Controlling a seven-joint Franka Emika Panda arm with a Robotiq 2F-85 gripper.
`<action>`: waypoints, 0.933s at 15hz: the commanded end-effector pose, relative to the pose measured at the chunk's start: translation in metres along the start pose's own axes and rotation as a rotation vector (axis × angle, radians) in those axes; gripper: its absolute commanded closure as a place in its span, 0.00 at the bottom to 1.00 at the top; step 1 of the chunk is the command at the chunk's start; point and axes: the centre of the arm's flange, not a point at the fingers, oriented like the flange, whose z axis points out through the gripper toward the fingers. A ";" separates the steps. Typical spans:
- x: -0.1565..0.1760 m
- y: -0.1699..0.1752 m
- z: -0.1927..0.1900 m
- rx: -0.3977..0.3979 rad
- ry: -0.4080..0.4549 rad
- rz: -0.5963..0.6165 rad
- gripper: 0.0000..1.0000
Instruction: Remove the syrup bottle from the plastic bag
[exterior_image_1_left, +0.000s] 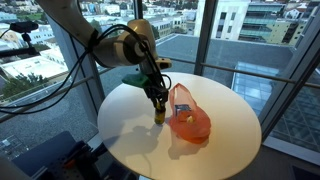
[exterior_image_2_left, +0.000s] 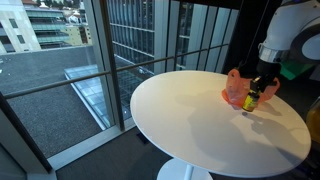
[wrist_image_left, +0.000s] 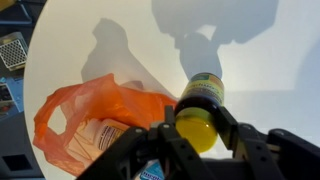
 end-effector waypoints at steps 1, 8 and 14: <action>0.000 0.002 0.017 -0.024 0.031 0.013 0.80; 0.000 0.007 0.018 -0.014 0.029 0.028 0.22; -0.002 0.027 -0.023 0.061 -0.022 0.088 0.00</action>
